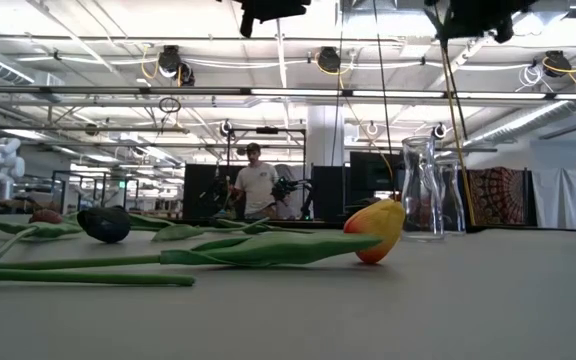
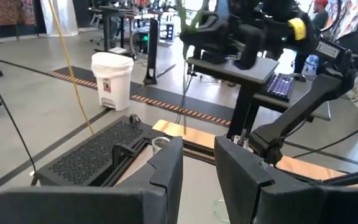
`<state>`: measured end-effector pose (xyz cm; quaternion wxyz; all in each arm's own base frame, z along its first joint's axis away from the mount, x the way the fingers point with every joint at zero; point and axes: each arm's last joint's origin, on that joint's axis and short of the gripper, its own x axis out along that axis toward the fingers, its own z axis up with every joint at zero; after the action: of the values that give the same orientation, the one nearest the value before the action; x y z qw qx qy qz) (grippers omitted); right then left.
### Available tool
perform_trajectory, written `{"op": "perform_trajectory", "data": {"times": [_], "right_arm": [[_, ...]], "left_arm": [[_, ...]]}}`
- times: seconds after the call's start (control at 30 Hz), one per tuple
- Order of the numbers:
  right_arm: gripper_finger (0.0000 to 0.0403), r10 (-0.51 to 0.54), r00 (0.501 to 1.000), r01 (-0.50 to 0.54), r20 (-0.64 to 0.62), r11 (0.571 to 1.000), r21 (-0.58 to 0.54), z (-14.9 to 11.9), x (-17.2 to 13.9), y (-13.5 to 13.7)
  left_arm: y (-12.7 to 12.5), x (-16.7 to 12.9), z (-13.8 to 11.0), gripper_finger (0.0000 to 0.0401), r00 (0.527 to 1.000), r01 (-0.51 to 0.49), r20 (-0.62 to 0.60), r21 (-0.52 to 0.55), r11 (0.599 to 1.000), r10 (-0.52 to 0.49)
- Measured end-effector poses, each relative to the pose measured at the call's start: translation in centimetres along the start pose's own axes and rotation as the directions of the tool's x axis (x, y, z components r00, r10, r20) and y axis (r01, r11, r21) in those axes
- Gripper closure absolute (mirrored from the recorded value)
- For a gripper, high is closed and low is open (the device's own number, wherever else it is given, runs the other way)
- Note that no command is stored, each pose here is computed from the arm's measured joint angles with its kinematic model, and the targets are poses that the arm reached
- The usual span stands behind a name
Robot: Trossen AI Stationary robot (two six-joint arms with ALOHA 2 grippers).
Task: Sort flowers into vase by color
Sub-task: Put the top left black tulip into the top transparent vase
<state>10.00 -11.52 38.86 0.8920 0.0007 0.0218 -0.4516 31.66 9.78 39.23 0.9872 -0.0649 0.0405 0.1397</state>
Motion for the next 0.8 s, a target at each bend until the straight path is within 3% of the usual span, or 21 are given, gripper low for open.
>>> {"op": "perform_trajectory", "data": {"times": [0.33,0.57,0.8], "right_arm": [[0.0402,-0.002,1.000,0.003,-0.020,1.000,0.012,-0.9,4.2,-0.5],[0.0402,-0.045,0.999,0.045,-0.011,0.999,0.005,-0.9,4.8,-1.4],[0.0402,-0.003,0.999,0.004,-0.051,1.000,0.017,-1.6,5.8,-1.8]], "left_arm": [[0.0,0.0,-0.1,0.0304,1.000,-0.002,-0.008,0.000,1.000,0.002],[0.0,0.0,-0.1,0.0304,1.000,-0.002,-0.011,-0.003,1.000,0.002],[0.0,0.0,-0.1,0.0304,1.000,-0.002,-0.010,-0.002,1.000,0.002]]}}
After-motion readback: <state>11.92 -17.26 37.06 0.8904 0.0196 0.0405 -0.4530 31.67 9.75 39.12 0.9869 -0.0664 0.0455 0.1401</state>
